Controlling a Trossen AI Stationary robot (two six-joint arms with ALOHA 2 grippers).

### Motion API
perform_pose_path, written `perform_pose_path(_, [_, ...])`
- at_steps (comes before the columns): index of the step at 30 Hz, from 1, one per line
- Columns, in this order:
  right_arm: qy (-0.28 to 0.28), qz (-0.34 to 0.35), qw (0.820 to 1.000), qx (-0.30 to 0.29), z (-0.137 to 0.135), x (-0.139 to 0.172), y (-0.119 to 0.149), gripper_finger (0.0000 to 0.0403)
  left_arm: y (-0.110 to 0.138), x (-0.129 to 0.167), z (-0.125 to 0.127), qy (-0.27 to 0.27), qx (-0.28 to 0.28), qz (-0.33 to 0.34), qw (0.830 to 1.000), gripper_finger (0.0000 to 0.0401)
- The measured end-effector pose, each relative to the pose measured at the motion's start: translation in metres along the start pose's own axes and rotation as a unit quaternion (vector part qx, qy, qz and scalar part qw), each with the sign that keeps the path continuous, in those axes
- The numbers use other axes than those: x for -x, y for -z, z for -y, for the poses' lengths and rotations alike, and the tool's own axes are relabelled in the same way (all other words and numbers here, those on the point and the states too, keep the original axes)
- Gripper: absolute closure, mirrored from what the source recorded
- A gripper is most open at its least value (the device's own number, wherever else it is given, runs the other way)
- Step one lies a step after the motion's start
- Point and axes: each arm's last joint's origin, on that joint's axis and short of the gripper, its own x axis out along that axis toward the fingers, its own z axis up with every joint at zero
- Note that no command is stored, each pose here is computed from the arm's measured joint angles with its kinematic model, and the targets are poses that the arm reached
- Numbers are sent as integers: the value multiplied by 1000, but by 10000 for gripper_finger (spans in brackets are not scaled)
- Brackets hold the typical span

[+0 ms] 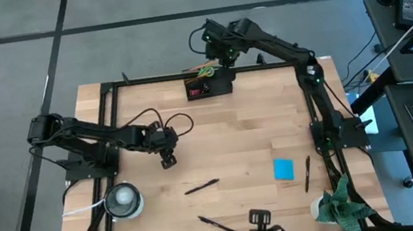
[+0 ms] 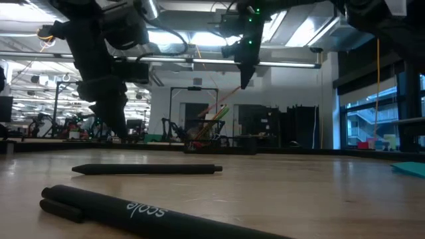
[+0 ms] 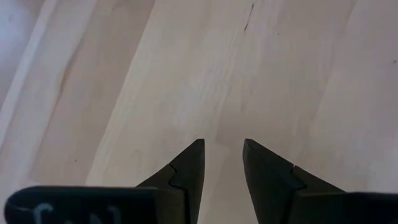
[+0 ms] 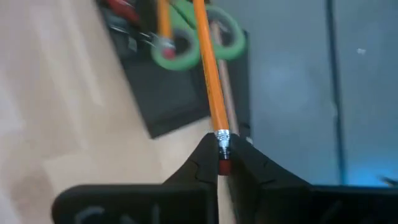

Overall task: Pick and place office supplies into organizer
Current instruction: Put the orange pencil into the desk organizer

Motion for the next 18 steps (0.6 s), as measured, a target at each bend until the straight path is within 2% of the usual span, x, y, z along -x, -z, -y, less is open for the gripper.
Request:
perform_pose_path(6, [51, -16, 998, 22, 2, -3, -2, 381, 0, -8, 2, -2, 9, -7, 1000, 299])
perform_pose_path(9, [53, -10, 998, 30, 1, -1, -4, 381, 1, -10, 3, -4, 7, -13, 1000, 299])
perform_pose_path(18, [53, -1, 992, 118, -10, 2, -10, 381, 0, -11, 3, -5, 7, -13, 1000, 298])
